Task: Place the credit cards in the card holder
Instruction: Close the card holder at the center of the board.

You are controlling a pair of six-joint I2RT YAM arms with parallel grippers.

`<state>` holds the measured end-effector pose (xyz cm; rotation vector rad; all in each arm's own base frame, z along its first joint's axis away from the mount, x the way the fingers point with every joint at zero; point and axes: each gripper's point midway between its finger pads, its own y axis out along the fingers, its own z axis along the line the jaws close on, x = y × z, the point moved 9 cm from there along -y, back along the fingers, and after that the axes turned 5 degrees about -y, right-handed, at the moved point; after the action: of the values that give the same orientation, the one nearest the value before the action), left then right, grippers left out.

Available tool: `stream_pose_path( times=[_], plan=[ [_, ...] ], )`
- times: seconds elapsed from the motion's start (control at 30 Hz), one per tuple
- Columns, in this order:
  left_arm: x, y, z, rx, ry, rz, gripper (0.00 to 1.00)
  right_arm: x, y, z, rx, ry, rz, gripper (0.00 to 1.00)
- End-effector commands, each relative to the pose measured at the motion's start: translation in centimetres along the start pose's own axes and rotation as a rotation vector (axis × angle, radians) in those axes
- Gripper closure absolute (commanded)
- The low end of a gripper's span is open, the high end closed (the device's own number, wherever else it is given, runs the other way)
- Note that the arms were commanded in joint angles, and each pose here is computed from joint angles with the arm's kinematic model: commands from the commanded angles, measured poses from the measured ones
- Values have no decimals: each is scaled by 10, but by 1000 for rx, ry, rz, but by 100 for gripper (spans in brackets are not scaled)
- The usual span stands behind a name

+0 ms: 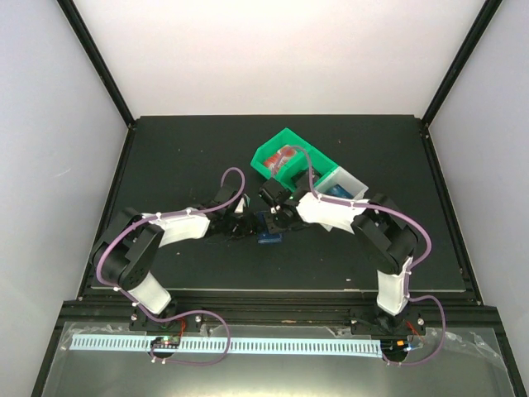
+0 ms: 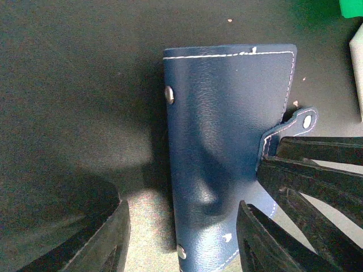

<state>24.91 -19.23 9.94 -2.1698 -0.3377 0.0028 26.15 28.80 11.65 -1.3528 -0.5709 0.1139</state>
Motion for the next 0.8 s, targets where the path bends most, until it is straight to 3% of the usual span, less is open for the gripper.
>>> stream_pose_path(
  times=[0.0,0.33,0.47,0.63,0.77],
  plan=[
    [-8,12,14,68,-59,47,45,-11,20,-7,-39,24,50,79],
    [-8,26,5,-70,-127,111,49,-32,40,-37,149,120,107,79],
    [0,26,0,-75,-73,75,54,-36,45,-40,278,132,121,79],
    [12,24,-9,-114,53,38,74,-31,39,-46,354,129,92,79],
    [15,15,-20,-158,145,27,92,-19,13,-53,388,128,-2,78]
  ],
)
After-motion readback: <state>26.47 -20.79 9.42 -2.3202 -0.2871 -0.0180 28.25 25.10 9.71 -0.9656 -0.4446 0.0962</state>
